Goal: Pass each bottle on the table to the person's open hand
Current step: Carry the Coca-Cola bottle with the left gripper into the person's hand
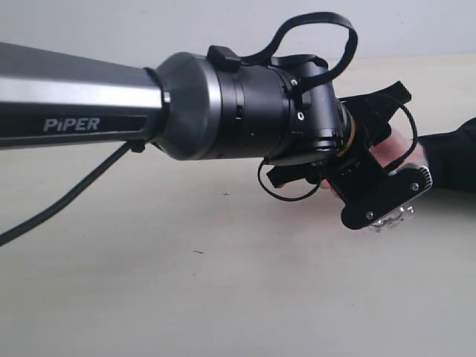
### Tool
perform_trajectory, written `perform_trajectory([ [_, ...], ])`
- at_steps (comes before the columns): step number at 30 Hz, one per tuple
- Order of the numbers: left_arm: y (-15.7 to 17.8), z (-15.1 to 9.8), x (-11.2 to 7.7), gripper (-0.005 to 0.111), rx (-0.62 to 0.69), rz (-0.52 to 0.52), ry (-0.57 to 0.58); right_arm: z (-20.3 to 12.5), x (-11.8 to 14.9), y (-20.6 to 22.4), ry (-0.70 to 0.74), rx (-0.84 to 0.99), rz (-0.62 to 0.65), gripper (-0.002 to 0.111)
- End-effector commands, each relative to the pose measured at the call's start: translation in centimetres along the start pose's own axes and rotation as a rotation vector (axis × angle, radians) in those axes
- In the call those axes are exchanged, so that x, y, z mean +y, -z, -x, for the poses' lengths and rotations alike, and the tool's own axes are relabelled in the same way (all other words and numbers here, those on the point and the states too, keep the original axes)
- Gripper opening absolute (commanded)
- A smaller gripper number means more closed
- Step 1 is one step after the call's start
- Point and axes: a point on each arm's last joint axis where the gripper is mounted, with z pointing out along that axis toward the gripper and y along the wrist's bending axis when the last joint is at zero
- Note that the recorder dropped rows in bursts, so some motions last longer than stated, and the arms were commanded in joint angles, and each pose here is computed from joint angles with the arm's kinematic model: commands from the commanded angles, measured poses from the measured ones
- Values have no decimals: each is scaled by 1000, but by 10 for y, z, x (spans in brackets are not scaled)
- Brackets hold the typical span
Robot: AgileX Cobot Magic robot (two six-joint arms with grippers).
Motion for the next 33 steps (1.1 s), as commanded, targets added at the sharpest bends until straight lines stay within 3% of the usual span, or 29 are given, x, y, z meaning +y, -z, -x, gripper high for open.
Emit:
perform_trajectory([
  [1, -10, -5, -5, 0, 42, 4, 50, 3, -1, 1, 5, -19, -5, 0],
  [25, -15, -8, -9, 2, 62, -13, 75, 3, 0, 1, 4, -19, -4, 0],
  [28, -15, -9, -10, 20, 66, -19, 75, 3, -1, 1, 6, -19, -5, 0],
  [30, -15, -9, -10, 44, 66, -19, 75, 3, -1, 1, 6, -19, -5, 0],
  [33, -15, -9, -10, 62, 66, -19, 75, 3, -1, 1, 6, -19, -5, 0],
])
